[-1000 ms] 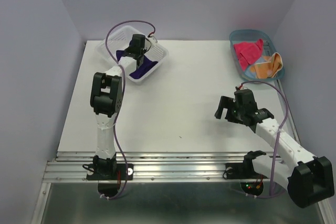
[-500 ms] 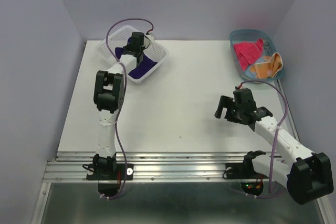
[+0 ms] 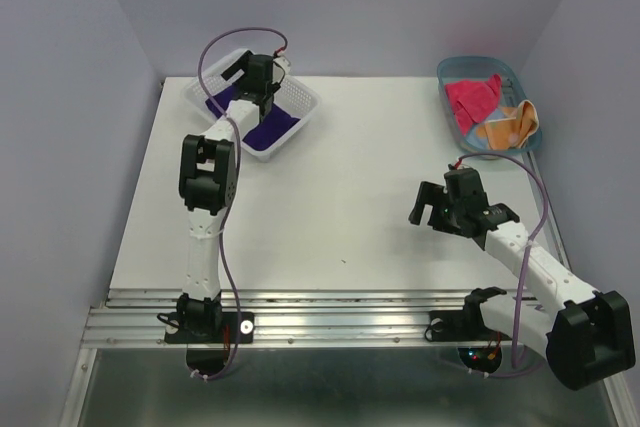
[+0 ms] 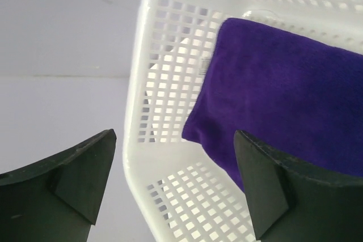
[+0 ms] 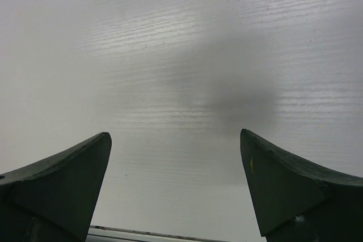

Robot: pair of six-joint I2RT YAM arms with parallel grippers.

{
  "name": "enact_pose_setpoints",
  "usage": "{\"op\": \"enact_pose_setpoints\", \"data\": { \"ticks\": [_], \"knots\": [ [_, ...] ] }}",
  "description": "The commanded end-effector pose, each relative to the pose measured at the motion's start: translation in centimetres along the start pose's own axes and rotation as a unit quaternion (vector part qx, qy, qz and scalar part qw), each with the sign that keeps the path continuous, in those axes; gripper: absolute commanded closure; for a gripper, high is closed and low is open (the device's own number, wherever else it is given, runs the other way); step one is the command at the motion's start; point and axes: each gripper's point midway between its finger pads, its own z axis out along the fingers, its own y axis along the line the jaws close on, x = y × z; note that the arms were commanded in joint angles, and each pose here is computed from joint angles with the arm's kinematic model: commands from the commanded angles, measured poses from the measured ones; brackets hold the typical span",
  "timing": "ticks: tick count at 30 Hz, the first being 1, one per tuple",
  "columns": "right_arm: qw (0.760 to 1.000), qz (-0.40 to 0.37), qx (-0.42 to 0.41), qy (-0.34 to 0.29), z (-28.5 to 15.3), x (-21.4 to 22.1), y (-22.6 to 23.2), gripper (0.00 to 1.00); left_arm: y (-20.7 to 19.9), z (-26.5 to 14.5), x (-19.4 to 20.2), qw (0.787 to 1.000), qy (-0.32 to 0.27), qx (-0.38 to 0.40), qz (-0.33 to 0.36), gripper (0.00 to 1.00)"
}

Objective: Fold and stack the towels
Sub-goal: Neatly place the folded towel into the bin, then grab crumpled towel

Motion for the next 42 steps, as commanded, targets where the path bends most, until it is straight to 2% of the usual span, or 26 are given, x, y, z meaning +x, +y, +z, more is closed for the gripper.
{"op": "enact_pose_setpoints", "data": {
  "ticks": [1, 5, 7, 8, 10, 11, 12, 13, 14, 15, 16, 17, 18, 19, 20, 21, 22, 23, 25, 29, 31, 32, 35, 37, 38, 42],
  "knots": [
    [0.997, 0.009, -0.035, -0.062, -1.6, -4.2, 2.3, 0.00, 7.3, -2.6, -2.4, 0.995, -0.024, -0.072, -0.066, 0.01],
    [0.995, 0.012, -0.043, -0.093, -2.6, -6.0, 2.9, 0.00, 11.8, -6.2, -4.5, 0.982, -0.062, -0.099, -0.149, 0.01],
    [0.993, 0.025, -0.017, -0.118, -3.2, -7.7, 2.4, 0.00, 13.2, -7.9, -5.7, 0.973, -0.084, -0.104, -0.191, 0.01],
    [0.991, 0.037, -0.005, -0.126, -3.3, -8.4, 2.2, 0.00, 14.7, -9.9, -7.0, 0.957, -0.111, -0.105, -0.247, 0.01],
    [0.987, 0.059, 0.012, -0.148, -4.0, -10.4, 2.3, 0.00, 15.5, -12.1, -8.3, 0.936, -0.134, -0.085, -0.315, 0.01],
    [0.985, 0.068, 0.045, -0.153, -3.6, -11.0, 1.4, 0.00, 16.0, -14.3, -10.2, 0.919, -0.176, -0.040, -0.350, 0.01],
    [0.982, 0.081, 0.055, -0.164, -3.9, -12.3, 1.3, 0.00, 14.3, -15.4, -10.8, 0.897, -0.175, 0.024, -0.406, 0.01],
    [0.980, 0.083, 0.071, -0.163, -3.4, -13.0, 0.8, 0.00, 12.8, -16.8, -12.6, 0.876, -0.203, 0.095, -0.427, 0.01],
    [0.978, 0.091, 0.080, -0.171, -3.2, -14.0, 0.4, 0.00, 13.2, -18.8, -13.2, 0.853, -0.215, 0.121, -0.460, 0.01],
    [0.969, 0.115, 0.084, -0.201, -3.9, -16.8, -0.2, 0.00, 10.2, -19.7, -13.6, 0.820, -0.202, 0.185, -0.503, 0.01],
    [0.968, 0.122, 0.099, -0.196, -3.3, -16.9, -1.3, 0.00, 9.8, -20.0, -13.0, 0.820, -0.200, 0.186, -0.503, 0.01],
    [0.962, 0.136, 0.106, -0.214, -3.2, -19.5, -2.4, 0.00, 7.7, -21.9, -13.1, 0.794, -0.198, 0.228, -0.527, 0.01],
    [0.958, 0.143, 0.108, -0.222, -3.3, -20.9, -2.8, 0.00, 6.6, -22.8, -13.0, 0.789, -0.197, 0.236, -0.532, 0.01],
    [0.957, 0.147, 0.113, -0.224, -3.2, -22.1, -3.3, 0.00, 6.2, -23.1, -12.2, 0.789, -0.192, 0.219, -0.541, 0.01],
    [0.955, 0.137, 0.120, -0.233, -3.0, -24.5, -3.4, 0.00, 6.1, -26.0, -12.8, 0.782, -0.212, 0.225, -0.542, 0.01],
    [0.952, 0.141, 0.136, -0.236, -2.6, -25.8, -4.7, 0.00, 3.6, -26.0, -11.4, 0.787, -0.196, 0.228, -0.539, 0.01],
    [0.952, 0.131, 0.133, -0.244, -2.3, -27.1, -4.5, 0.00, 4.0, -27.5, -11.1, 0.783, -0.205, 0.222, -0.544, 0.01],
    [0.947, 0.123, 0.135, -0.265, -3.1, -29.7, -5.0, 0.00, 2.6, -28.7, -11.2, 0.784, -0.207, 0.235, -0.536, 0.01],
    [0.950, 0.123, 0.151, -0.244, -0.1, -31.0, -6.7, 0.00, -0.4, -29.2, -9.7, 0.787, -0.191, 0.253, -0.530, 0.01],
    [0.957, 0.095, 0.160, -0.224, 4.4, -33.9, -8.4, 0.00, -5.2, -31.7, -9.3, 0.759, -0.193, 0.339, -0.522, 0.01],
    [0.951, 0.093, 0.163, -0.245, 4.6, -37.1, -9.2, 0.00, -7.8, -32.9, -9.2, 0.759, -0.189, 0.372, -0.500, 0.01],
    [0.957, 0.088, 0.158, -0.225, 7.0, -37.0, -9.5, 0.00, -8.3, -33.2, -9.0, 0.761, -0.187, 0.372, -0.498, 0.01],
    [0.963, 0.057, 0.148, -0.218, 10.5, -38.7, -9.8, 0.00, -9.1, -34.0, -8.7, 0.764, -0.187, 0.373, -0.492, 0.01],
    [0.964, 0.038, 0.137, -0.226, 11.3, -40.3, -9.4, 0.00, -9.3, -34.3, -8.6, 0.766, -0.188, 0.373, -0.489, 0.01],
    [0.969, 0.032, 0.137, -0.205, 13.8, -39.4, -9.9, 0.00, -9.3, -34.4, -8.6, 0.767, -0.191, 0.373, -0.486, 0.01],
    [0.973, 0.029, 0.125, -0.191, 16.6, -39.4, -9.9, 0.00, -10.7, -33.8, -8.1, 0.776, -0.175, 0.373, -0.478, 0.01]
  ]
}}
